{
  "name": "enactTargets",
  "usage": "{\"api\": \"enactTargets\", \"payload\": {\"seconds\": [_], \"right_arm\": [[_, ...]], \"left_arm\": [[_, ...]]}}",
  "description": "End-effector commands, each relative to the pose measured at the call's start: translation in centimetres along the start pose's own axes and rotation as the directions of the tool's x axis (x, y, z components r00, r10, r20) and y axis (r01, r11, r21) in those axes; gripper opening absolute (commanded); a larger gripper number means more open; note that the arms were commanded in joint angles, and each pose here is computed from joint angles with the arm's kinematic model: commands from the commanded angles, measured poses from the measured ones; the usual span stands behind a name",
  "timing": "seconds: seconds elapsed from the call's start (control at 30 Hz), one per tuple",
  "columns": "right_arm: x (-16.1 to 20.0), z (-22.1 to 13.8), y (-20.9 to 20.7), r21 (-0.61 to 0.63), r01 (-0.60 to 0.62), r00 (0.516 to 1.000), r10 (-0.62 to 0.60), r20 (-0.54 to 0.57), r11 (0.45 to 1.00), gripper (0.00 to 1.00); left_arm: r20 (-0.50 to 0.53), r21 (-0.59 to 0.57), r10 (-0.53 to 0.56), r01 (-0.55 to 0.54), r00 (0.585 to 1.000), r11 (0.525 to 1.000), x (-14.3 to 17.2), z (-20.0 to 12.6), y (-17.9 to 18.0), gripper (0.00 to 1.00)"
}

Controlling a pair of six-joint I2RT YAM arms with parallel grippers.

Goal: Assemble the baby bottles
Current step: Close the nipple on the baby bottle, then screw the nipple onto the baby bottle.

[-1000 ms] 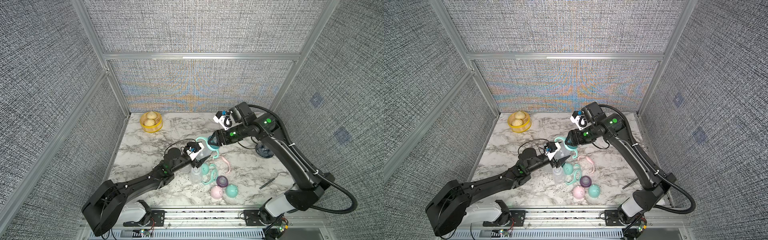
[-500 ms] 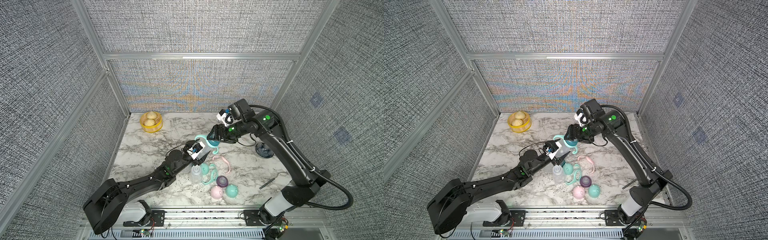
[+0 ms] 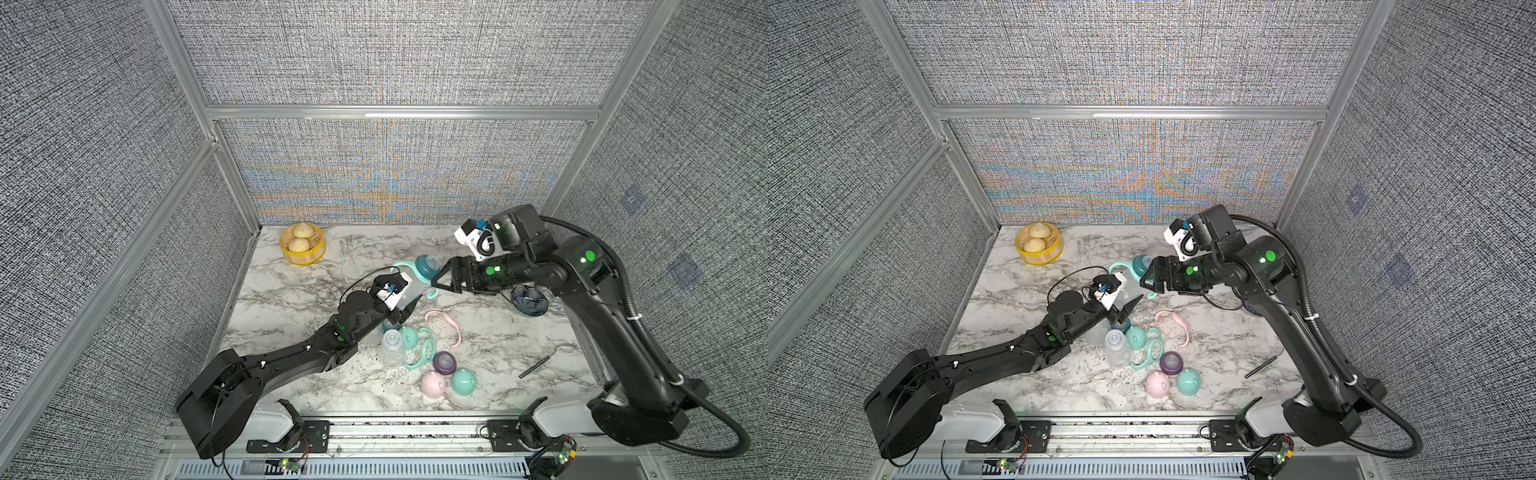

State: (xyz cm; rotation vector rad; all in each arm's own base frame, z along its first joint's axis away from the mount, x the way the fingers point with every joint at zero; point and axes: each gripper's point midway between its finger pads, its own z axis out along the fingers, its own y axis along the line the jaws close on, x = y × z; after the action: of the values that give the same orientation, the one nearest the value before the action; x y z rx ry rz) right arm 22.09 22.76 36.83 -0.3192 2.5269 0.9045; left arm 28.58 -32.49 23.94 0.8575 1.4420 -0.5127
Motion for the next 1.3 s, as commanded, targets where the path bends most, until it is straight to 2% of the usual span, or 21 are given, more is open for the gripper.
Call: {"api": "enactTargets", "payload": {"seconds": [0.0, 0.13, 0.23, 0.47, 0.67, 0.87, 1.27], "right_arm": [[-2.0, -0.7, 0.3, 0.015, 0.166, 0.973, -0.166, 0.158, 0.986, 0.82], [-2.6, -1.5, 1.1, -0.010, 0.283, 0.915, -0.267, 0.303, 0.959, 0.83], [-2.6, -1.4, 0.6, 0.013, 0.350, 0.867, -0.329, 0.375, 0.937, 0.84], [-2.3, 0.4, -0.5, 0.035, 0.415, 0.802, -0.384, 0.458, 0.909, 0.84], [-2.8, 1.4, 0.2, -0.022, 0.434, 0.770, -0.358, 0.528, 0.900, 0.84], [-3.6, 1.4, 1.1, -0.051, 0.459, 0.737, -0.348, 0.580, 0.887, 0.84], [-4.3, 3.2, 1.3, -0.088, 0.455, 0.750, -0.327, 0.575, 0.886, 0.83]], "left_arm": [[0.044, 0.130, -0.063, 0.057, 0.997, 0.990, -1.2, -0.1, -1.7, 0.00], [0.057, 0.289, -0.177, 0.154, 0.983, 0.945, -2.1, -0.1, -3.0, 0.00], [0.067, 0.358, -0.234, 0.195, 0.970, 0.913, -2.9, -0.4, -3.5, 0.00], [0.091, 0.470, -0.322, 0.244, 0.942, 0.848, -4.5, -1.6, -4.3, 0.00], [0.075, 0.519, -0.372, 0.282, 0.925, 0.807, -4.7, -2.1, -5.0, 0.00], [0.068, 0.534, -0.392, 0.299, 0.917, 0.791, -4.6, -2.4, -5.3, 0.00], [0.076, 0.534, -0.397, 0.299, 0.915, 0.791, -4.6, -2.5, -5.2, 0.00]]}}
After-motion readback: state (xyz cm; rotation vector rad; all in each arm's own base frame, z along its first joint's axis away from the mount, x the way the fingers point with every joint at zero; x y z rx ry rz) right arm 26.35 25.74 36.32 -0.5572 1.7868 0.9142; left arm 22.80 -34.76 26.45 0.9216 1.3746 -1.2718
